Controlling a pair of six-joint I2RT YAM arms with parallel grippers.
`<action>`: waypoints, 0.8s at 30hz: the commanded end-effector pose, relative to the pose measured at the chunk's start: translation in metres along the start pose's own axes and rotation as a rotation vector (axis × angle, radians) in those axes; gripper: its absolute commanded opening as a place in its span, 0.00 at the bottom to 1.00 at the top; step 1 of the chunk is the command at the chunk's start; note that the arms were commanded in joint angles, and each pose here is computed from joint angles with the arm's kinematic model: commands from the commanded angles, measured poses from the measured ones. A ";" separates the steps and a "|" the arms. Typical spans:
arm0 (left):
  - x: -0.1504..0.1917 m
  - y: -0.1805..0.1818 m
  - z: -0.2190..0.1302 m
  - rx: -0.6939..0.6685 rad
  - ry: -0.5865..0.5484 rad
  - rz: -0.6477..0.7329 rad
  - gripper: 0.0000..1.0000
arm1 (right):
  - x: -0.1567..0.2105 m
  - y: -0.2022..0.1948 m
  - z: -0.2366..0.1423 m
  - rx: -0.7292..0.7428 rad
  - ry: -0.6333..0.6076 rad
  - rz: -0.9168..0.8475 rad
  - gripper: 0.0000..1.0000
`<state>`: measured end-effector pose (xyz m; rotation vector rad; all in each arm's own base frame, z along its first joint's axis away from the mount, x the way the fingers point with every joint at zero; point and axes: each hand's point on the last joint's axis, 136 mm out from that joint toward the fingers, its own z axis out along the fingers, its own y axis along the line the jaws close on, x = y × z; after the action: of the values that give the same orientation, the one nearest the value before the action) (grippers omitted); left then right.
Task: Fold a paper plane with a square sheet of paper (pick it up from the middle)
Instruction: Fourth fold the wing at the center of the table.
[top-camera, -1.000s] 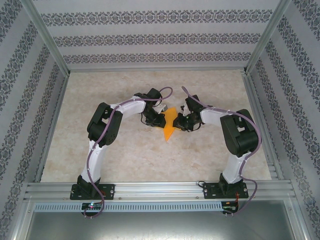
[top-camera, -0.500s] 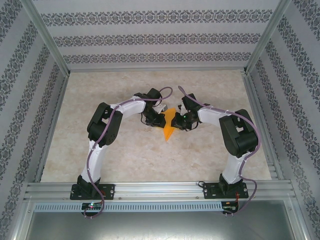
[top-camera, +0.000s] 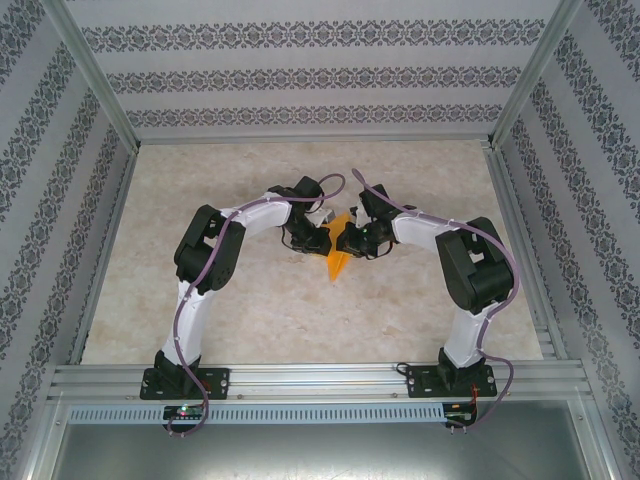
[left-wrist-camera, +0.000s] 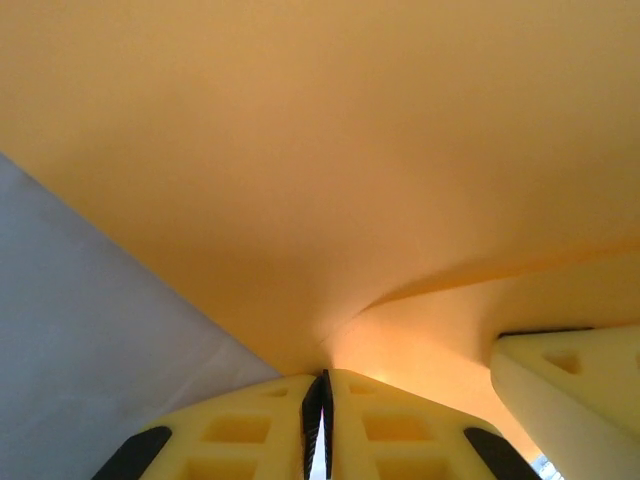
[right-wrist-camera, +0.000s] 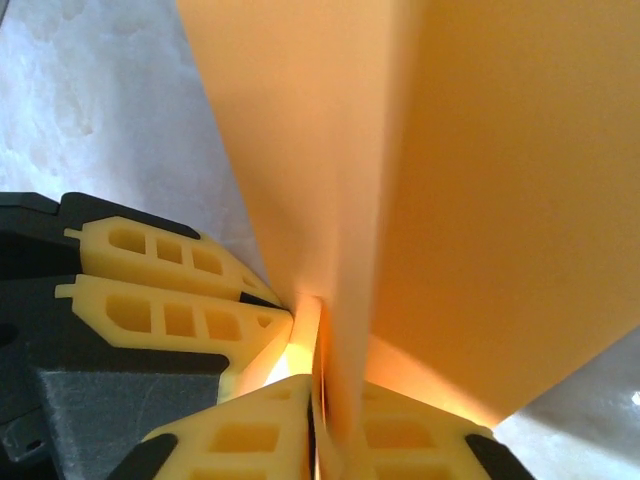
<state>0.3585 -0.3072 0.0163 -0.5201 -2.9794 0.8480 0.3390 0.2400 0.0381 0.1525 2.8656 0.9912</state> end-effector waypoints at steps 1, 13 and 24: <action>0.024 0.029 0.041 -0.076 0.080 -0.016 0.16 | 0.002 0.007 -0.001 -0.006 0.004 -0.015 0.20; 0.023 0.030 0.039 -0.076 0.077 -0.017 0.16 | 0.000 -0.004 -0.023 -0.020 -0.052 0.024 0.25; 0.022 0.028 0.037 -0.075 0.073 -0.015 0.16 | -0.001 -0.002 -0.016 -0.038 -0.038 0.027 0.09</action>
<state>0.3584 -0.3070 0.0163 -0.5202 -2.9801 0.8494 0.3389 0.2258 0.0505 0.2111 2.8156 1.0139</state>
